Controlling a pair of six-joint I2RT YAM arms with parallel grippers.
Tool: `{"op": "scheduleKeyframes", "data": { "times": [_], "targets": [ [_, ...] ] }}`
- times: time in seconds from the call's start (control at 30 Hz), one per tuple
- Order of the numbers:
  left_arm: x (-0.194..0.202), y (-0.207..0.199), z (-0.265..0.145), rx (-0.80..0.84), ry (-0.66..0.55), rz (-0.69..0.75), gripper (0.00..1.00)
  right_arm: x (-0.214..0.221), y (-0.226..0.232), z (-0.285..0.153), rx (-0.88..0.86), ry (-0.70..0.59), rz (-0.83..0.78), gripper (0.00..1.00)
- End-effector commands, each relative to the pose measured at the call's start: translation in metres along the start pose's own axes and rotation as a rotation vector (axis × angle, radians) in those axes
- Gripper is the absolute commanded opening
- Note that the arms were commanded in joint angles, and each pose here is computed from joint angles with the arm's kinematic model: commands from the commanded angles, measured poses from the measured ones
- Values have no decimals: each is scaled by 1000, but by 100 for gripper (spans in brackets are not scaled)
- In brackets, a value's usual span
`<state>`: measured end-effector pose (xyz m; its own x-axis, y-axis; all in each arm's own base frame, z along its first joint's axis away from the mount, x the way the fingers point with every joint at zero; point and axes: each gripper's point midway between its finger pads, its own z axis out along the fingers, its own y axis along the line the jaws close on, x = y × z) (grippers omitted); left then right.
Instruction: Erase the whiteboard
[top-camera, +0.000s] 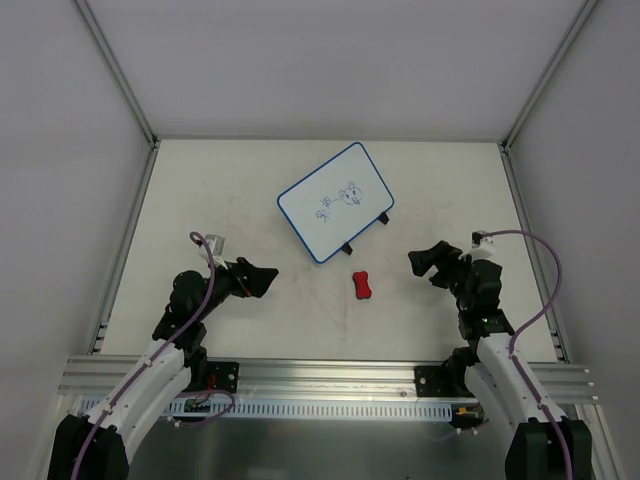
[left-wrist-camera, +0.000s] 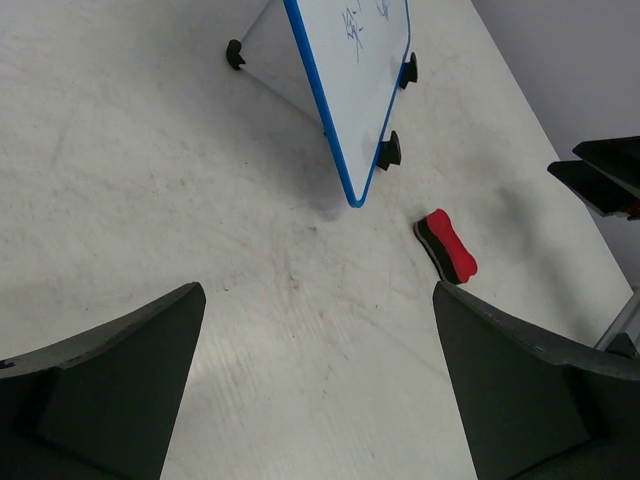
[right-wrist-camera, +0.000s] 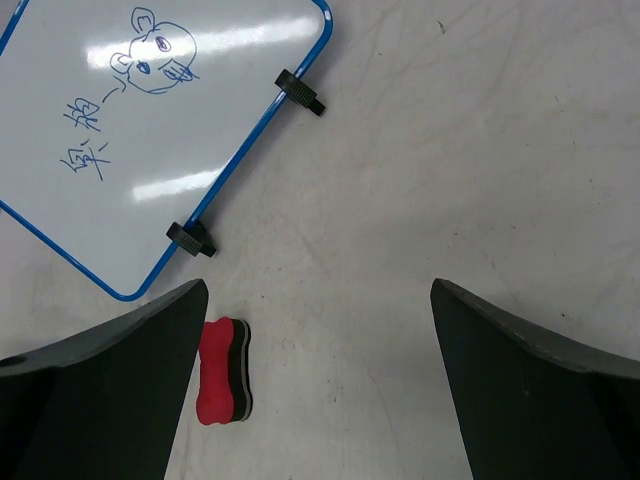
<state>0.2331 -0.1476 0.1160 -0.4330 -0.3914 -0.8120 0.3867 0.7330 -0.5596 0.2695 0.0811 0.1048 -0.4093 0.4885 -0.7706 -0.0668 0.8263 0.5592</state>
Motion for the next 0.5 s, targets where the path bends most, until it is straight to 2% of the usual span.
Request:
{"op": "scheduleKeyframes", "data": {
  "times": [0.0,0.3,0.33,0.37,0.4,0.43,0.47],
  "targets": [
    [-22,-23,0,96,-48,69,99,-24,14,1,-28,-55,-21,99],
    [-24,-21,-2,78,-57,88,99,-9,24,3,-19,67,-93,99],
    [-24,-20,-2,72,-57,88,99,0,22,0,8,100,-99,99],
    [-24,-19,-2,69,-58,91,99,-7,23,-1,46,76,-114,99],
    [-25,-20,-2,66,-56,93,99,-1,40,-5,10,97,-146,99],
    [-26,-19,-2,63,-54,93,99,8,38,-11,54,147,-174,99],
    [-25,-19,-2,61,-51,97,99,6,37,-15,104,144,-203,99]
  ]
}}
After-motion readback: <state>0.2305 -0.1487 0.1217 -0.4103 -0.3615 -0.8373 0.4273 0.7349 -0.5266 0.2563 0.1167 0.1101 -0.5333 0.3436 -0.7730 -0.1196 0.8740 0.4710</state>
